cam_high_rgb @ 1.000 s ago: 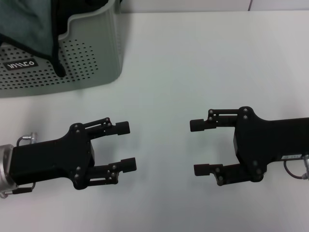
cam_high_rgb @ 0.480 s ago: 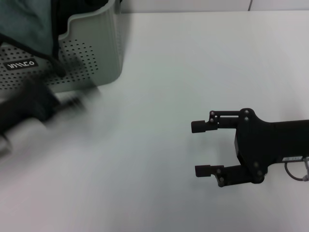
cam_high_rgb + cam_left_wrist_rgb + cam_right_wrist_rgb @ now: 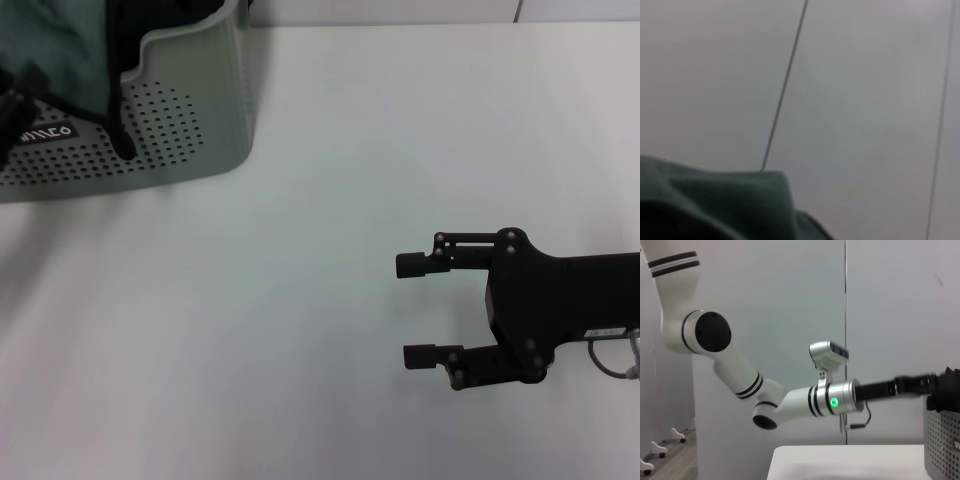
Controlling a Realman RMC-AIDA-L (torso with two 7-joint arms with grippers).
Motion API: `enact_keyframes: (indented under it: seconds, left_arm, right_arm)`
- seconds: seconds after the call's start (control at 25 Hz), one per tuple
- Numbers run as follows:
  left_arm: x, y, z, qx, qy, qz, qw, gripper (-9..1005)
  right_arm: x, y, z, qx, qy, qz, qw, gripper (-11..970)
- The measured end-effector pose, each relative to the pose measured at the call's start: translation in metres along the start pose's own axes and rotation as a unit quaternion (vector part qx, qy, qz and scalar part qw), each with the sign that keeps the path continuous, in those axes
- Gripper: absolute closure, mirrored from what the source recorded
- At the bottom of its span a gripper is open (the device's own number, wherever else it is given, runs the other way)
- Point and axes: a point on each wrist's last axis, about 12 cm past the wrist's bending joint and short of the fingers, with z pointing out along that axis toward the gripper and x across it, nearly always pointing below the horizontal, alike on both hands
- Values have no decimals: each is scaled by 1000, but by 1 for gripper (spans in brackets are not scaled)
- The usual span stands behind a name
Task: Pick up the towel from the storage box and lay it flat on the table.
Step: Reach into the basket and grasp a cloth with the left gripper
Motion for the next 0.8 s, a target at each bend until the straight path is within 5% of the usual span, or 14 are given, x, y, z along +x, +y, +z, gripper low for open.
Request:
enact_keyframes:
  seconds: [0.48, 0.8]
  left_arm:
    - [18, -7, -15, -29, 19, -14, 999, 210]
    - [27, -6, 6, -34, 33, -36, 998, 222]
  right_arm:
    - [-2, -3, -1, 2, 1, -4, 1000, 236]
    - [-2, -4, 0, 3, 0, -5, 1000, 236]
